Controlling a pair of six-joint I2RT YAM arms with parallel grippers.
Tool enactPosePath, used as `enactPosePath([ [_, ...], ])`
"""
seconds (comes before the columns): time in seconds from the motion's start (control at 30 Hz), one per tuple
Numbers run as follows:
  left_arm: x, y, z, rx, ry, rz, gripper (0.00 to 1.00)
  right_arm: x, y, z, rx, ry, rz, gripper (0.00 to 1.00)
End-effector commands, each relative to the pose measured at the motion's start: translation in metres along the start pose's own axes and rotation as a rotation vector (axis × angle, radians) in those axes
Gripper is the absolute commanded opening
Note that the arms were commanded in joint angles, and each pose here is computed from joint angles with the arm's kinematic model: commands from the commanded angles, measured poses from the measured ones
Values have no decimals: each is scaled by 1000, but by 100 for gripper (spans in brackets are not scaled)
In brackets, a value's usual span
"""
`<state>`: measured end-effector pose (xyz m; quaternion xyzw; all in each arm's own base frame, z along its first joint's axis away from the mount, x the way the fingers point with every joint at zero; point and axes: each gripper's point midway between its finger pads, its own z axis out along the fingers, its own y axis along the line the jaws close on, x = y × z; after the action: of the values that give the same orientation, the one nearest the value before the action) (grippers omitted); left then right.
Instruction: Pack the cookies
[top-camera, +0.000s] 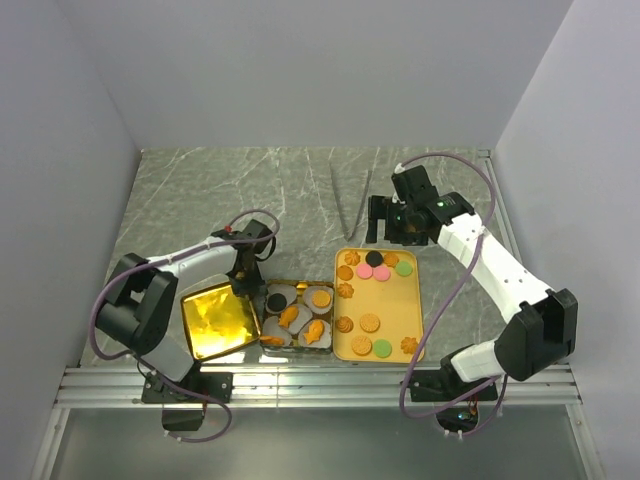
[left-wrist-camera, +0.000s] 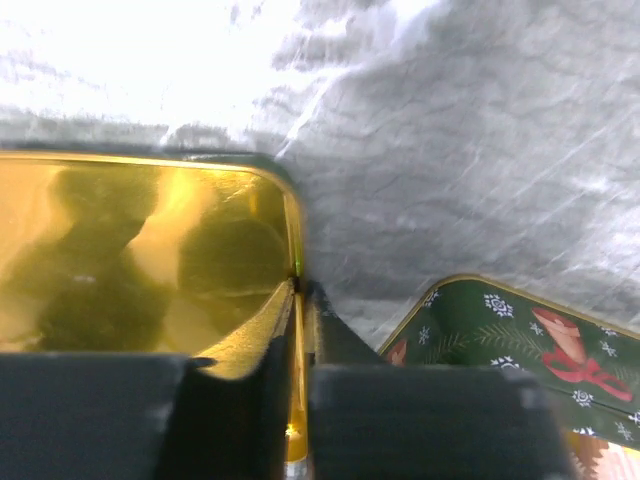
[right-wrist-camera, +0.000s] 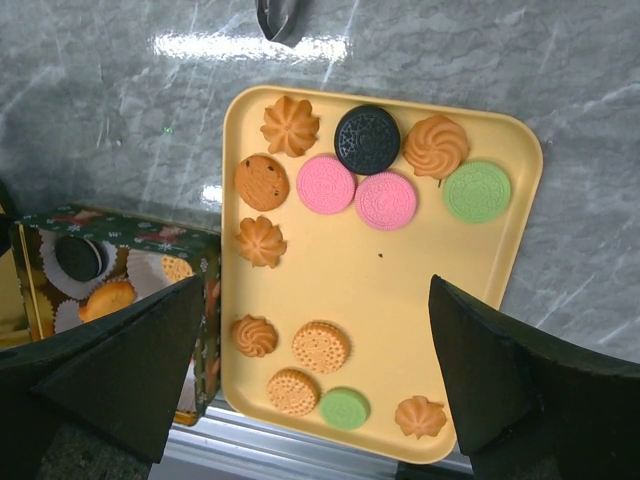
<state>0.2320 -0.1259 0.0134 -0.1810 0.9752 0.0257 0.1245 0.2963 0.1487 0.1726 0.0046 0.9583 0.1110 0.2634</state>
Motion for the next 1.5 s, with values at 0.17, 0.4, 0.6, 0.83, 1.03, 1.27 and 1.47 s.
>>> enactPosePath([
  [0.17, -33, 11, -5, -110, -103, 126, 1, -18, 11, -15, -68, -89, -9, 100],
  [0.4, -145, -14, -112, -90, -410, 90, 1, -48, 47, -32, -212, -96, -1, 100],
  [0.6, -214, -60, -240, 343, -606, 32, 1, -90, 113, -69, -615, -68, 112, 100],
  [0.83, -193, -110, -383, 1007, -654, 169, 0, -124, 181, -136, -1249, -19, 150, 100],
  [1.03, -152, -111, -469, 1438, -608, 253, 0, -145, 189, -156, -1466, -26, 196, 100],
  [1.27, -123, -90, -536, 1744, -590, 258, 0, -159, 190, -166, -1594, -102, 215, 100],
  [1.47, -112, -86, -555, 1852, -580, 297, 1, -161, 192, -155, -1620, -48, 244, 100],
])
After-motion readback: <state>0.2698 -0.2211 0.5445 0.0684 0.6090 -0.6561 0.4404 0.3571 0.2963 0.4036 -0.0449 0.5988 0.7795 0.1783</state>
